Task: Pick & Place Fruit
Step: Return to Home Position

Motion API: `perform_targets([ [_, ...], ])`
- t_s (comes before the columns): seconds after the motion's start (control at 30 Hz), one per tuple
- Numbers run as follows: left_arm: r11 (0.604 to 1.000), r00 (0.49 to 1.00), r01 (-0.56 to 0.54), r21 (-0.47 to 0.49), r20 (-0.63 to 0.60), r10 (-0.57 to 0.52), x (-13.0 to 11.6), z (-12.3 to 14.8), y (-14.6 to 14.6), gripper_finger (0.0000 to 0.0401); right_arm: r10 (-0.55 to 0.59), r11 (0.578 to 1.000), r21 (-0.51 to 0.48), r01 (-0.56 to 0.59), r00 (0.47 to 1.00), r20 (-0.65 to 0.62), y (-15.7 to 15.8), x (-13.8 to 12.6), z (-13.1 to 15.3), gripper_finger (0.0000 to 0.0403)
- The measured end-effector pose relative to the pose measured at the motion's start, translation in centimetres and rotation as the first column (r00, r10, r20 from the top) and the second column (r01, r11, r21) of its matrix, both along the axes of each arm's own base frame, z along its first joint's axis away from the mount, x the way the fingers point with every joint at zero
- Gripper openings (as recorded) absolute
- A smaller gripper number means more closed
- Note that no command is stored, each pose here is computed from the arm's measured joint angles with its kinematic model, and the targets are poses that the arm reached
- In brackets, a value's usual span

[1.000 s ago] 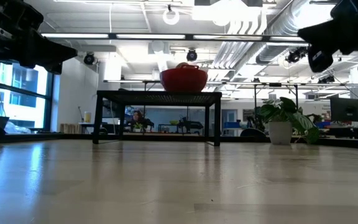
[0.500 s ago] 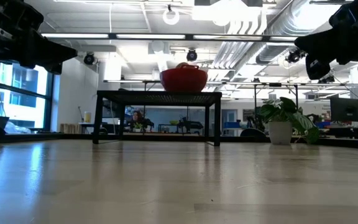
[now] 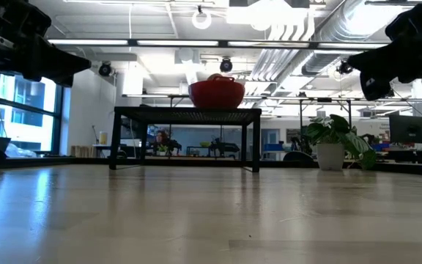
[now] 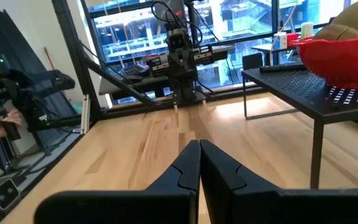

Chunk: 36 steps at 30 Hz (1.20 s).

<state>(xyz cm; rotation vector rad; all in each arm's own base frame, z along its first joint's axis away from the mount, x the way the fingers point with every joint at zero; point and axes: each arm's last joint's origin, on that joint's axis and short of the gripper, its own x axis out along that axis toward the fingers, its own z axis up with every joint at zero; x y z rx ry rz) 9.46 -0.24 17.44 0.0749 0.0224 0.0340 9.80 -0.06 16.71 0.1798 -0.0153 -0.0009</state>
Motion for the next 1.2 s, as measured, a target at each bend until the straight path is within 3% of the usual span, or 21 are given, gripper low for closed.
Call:
perform_targets([
  [1.2, 1.0, 1.0, 0.008, -0.027, 0.017, -0.007, 0.03, 0.08, -0.03, 0.0, -0.001, 1.0, 0.029, 0.001, 1.0, 0.004, 0.0, 0.01, -0.02, 0.0003],
])
